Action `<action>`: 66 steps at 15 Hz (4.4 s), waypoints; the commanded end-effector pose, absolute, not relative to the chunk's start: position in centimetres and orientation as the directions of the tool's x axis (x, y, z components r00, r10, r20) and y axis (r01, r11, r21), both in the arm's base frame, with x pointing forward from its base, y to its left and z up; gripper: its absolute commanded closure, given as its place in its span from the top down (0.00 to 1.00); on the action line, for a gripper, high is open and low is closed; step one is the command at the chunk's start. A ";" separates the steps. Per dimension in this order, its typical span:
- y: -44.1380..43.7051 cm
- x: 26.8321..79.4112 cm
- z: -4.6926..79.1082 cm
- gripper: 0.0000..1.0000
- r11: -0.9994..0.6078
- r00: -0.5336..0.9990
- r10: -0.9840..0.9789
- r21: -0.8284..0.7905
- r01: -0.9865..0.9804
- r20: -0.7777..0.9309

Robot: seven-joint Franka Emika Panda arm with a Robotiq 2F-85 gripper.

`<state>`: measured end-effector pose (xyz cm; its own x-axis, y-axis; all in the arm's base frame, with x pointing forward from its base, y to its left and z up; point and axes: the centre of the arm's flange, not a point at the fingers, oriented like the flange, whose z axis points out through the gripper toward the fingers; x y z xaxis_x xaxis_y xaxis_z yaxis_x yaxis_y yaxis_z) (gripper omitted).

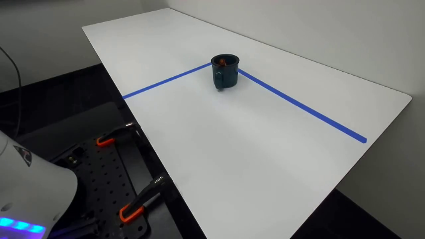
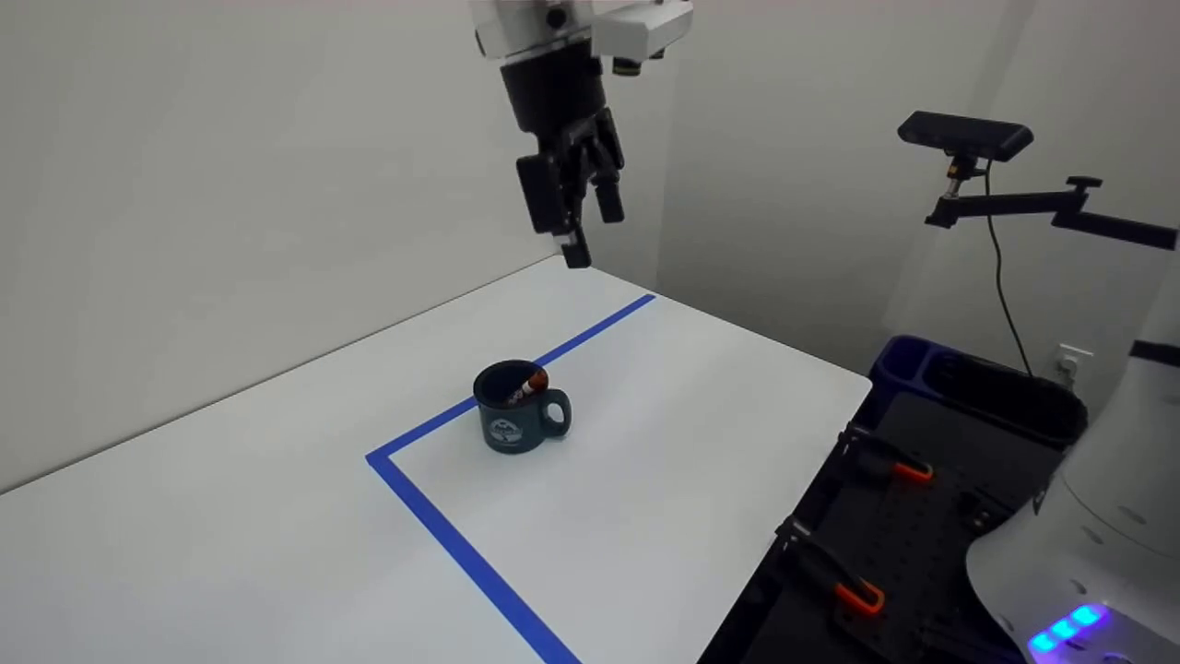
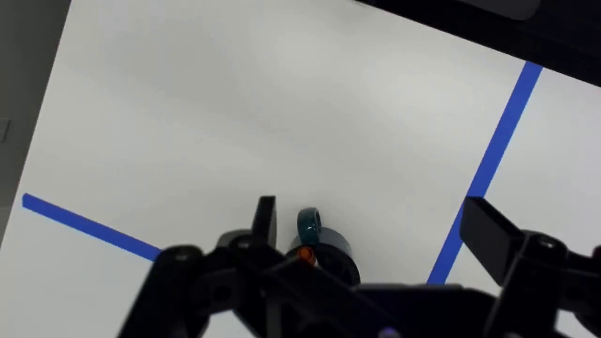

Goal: Remove the marker from the cup and put it on the table

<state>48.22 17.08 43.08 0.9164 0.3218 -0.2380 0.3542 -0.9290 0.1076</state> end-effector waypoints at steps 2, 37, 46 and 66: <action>18.9 54.5 38.6 1.00 -0.877 0.870 0.420 0.131 0.462 -0.259; 17.3 64.9 20.9 0.73 -0.822 0.756 0.539 -0.034 0.568 -0.371; 16.2 64.7 20.1 0.30 -0.836 0.761 0.524 -0.057 0.546 -0.383; 15.9 63.5 19.6 0.05 -0.851 0.759 0.502 -0.080 0.519 -0.414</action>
